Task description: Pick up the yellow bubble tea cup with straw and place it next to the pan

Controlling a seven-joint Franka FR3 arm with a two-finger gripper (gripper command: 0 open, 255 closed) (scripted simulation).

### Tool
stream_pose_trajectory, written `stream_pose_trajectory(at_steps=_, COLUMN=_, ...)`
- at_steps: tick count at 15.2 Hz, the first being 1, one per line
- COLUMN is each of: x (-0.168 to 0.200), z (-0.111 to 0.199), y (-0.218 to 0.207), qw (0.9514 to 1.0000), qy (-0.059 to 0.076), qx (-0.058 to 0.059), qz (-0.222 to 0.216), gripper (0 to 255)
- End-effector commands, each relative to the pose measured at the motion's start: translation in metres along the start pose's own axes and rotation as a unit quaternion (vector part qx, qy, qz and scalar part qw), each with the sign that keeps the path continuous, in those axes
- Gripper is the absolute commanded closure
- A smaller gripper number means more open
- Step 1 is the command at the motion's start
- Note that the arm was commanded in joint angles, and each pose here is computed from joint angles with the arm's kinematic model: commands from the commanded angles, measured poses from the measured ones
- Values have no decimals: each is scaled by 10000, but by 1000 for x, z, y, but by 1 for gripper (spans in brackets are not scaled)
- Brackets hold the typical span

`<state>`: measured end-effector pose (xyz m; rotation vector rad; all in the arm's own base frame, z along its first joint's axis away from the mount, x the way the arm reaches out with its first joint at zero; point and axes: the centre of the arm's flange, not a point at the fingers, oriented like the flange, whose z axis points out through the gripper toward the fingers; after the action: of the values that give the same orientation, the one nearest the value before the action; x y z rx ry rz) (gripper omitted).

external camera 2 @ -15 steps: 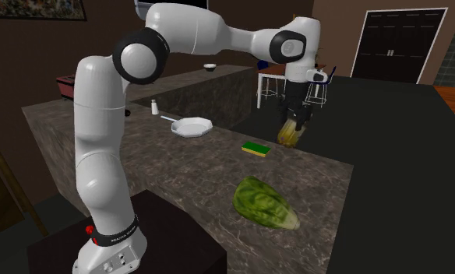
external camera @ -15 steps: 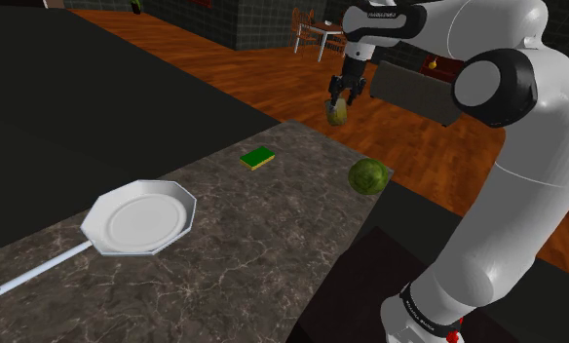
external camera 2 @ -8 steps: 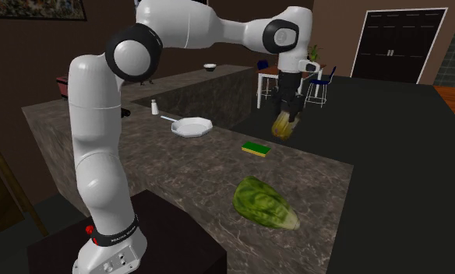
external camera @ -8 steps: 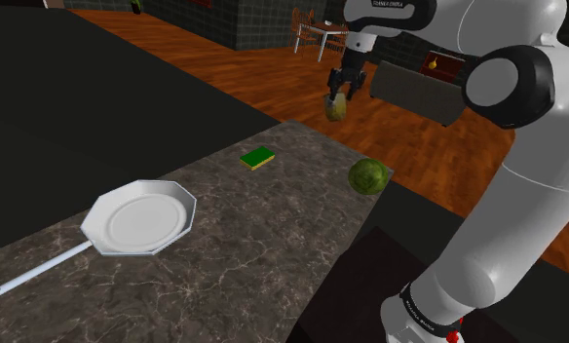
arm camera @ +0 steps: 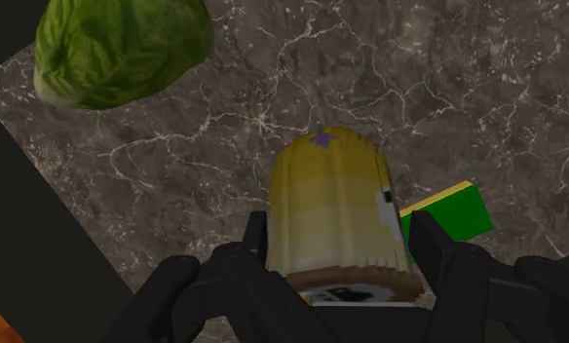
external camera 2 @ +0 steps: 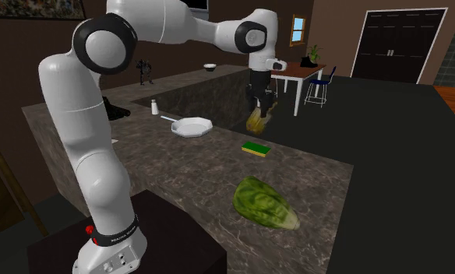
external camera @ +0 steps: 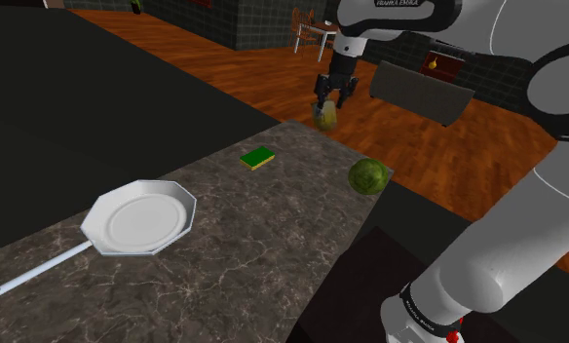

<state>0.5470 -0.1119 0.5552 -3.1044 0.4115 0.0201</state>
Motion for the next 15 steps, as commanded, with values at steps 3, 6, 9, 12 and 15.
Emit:
stream_pose_trajectory(at_steps=3, x=-25, z=-3, y=-45, qw=10000, qy=4, qx=-2, qz=6, gripper=255)
stream_pose_trajectory(at_steps=6, x=-46, z=-2, y=-79, qw=10000, qy=4, qx=-2, qz=6, gripper=255)
stream_pose_trajectory(at_steps=9, x=-67, z=-2, y=-112, qw=10000, qy=4, qx=-2, qz=6, gripper=255)
stream_pose_trajectory(at_steps=12, x=-88, z=-2, y=-146, qw=10000, qy=4, qx=-2, qz=6, gripper=255)
stream_pose_trajectory(at_steps=15, x=-108, z=-2, y=-180, qw=10000, qy=4, qx=-2, qz=6, gripper=255)
